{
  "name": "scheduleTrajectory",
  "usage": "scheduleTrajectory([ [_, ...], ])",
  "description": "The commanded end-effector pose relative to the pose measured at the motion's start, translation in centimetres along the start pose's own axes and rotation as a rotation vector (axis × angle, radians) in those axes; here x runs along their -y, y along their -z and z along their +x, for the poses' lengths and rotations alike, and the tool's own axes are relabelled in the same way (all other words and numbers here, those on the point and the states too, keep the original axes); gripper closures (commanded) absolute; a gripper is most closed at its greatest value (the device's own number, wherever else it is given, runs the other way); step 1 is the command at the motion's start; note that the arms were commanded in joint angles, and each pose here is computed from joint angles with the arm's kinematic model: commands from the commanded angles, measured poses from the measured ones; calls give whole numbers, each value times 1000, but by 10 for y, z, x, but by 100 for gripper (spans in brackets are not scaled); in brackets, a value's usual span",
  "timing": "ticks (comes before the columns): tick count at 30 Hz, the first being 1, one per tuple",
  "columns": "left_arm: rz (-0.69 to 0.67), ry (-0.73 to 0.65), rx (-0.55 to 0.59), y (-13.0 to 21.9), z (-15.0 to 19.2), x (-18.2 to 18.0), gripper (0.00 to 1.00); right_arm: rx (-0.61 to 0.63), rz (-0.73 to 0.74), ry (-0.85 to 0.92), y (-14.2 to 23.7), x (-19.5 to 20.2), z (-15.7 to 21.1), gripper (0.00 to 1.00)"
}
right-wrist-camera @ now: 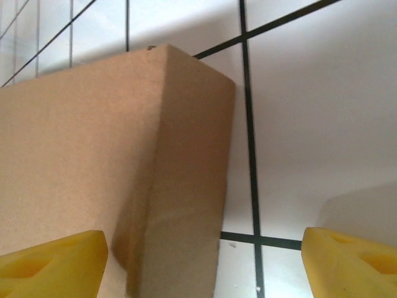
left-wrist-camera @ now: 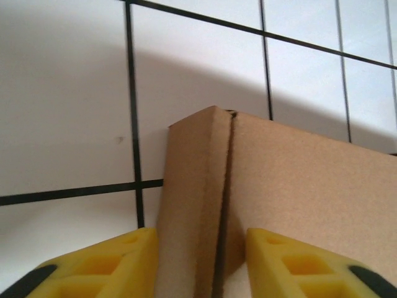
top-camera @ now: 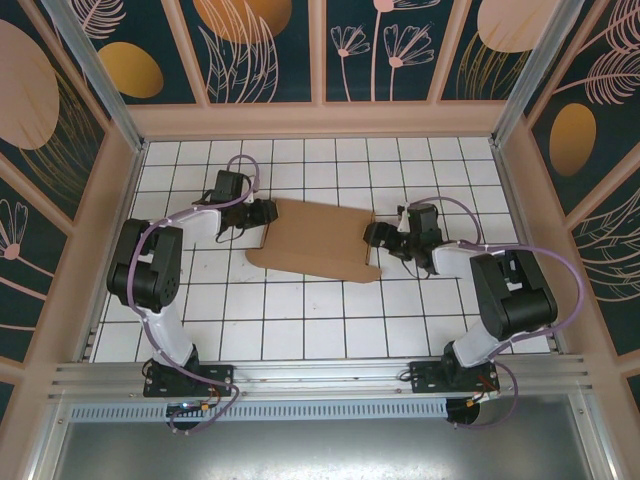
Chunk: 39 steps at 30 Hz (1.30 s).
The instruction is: Fold the paper box
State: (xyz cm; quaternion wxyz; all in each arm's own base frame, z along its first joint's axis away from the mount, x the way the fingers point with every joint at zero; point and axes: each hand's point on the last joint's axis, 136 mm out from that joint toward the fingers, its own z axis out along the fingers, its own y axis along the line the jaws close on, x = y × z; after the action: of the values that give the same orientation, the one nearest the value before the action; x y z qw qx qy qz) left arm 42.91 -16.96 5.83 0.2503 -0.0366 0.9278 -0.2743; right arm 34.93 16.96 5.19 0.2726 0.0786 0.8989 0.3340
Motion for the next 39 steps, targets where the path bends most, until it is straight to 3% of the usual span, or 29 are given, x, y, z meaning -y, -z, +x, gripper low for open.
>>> scheduleTrajectory([
  [1, -13, 10, -90, -13, 24, -19, 66, 90, -194, -34, 16, -28, -16, 14],
  [4, -26, 14, -110, -16, 28, -29, 70, 119, -205, -94, 23, -17, -22, 12],
  [10, -50, 4, -112, -16, 29, -35, 72, 104, -38, -21, 24, -1, -20, 13],
  [18, -21, 21, -69, -8, 15, -23, 72, 82, 169, 314, 34, -38, -9, 11],
  [27, -55, -1, -130, -26, 30, -40, 78, 45, -220, -84, 30, -33, -15, 10],
  [39, -5, 86, -186, -31, 42, -67, 87, -97, -331, -147, 11, -32, 3, 10],
])
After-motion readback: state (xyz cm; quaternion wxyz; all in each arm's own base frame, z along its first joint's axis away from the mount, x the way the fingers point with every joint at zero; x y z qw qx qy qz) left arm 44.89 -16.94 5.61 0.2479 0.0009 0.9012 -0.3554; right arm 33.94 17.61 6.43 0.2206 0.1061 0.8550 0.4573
